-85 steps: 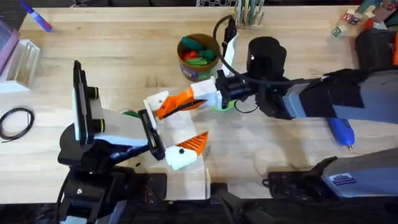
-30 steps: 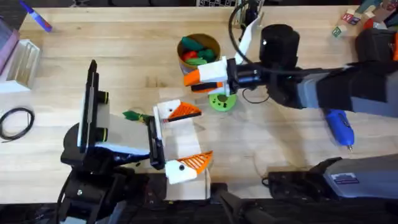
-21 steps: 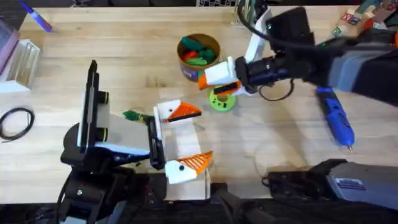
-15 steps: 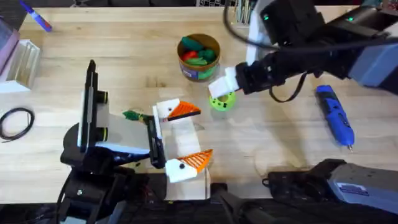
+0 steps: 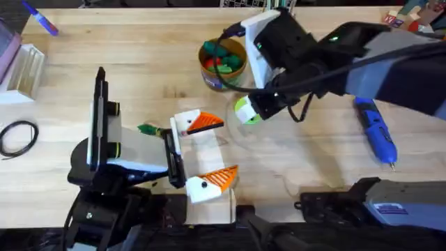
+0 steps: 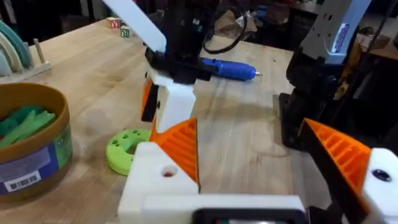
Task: Pick up the gripper from the table and insert it into the empty holder that is missing its gripper. Then pick up a screw, insert it into the mounting hole, and use the screwdriver to tighten it. Finally, clean up the table by picking up the vegetable and placing it into the bucket.
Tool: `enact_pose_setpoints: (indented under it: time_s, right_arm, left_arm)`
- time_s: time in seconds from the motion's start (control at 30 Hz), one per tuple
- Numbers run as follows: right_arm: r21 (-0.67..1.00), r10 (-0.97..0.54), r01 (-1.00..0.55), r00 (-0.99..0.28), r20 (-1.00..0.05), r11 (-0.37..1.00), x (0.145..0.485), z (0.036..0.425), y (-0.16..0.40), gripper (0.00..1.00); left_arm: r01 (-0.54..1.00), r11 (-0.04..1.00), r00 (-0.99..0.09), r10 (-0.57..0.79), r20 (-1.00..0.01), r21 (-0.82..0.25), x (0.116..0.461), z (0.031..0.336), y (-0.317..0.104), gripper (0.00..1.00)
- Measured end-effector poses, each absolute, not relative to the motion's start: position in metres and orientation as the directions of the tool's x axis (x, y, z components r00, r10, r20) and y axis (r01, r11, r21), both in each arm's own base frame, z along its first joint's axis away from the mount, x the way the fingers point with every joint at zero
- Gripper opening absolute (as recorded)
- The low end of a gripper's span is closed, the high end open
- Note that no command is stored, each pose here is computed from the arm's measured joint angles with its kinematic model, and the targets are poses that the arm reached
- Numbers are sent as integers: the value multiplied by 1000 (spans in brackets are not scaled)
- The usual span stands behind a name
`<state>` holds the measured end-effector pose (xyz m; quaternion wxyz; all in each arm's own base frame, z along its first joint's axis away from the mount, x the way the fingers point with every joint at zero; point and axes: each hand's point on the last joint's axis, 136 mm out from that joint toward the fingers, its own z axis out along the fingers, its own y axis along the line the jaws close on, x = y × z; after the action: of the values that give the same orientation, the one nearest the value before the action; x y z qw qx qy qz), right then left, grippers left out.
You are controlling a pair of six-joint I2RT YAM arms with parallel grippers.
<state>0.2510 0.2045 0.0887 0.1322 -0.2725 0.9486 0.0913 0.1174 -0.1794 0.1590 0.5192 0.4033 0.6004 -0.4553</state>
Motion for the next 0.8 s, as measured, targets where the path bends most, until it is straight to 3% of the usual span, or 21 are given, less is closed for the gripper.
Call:
enact_pose_setpoints:
  time_s: [0.2, 0.33, 0.67, 0.8]
  right_arm:
    - [92, -542, -574, -805, -241, 813, 241, 69, 214, 431]
    - [80, -555, -584, -799, -229, 808, 239, 65, 214, 229]
    - [39, -555, -578, -799, -233, 815, 244, 65, 209, 222]
    - [37, -556, -578, -800, -225, 816, 243, 63, 208, 170]
  left_arm:
    - [957, 260, -135, 12, -991, -128, 117, 159, -179, 985]
    - [957, 260, -135, 12, -991, -128, 117, 159, -179, 985]
    - [957, 260, -135, 11, -991, -128, 117, 159, -179, 985]
    - [957, 260, -135, 11, -991, -128, 117, 159, -179, 985]
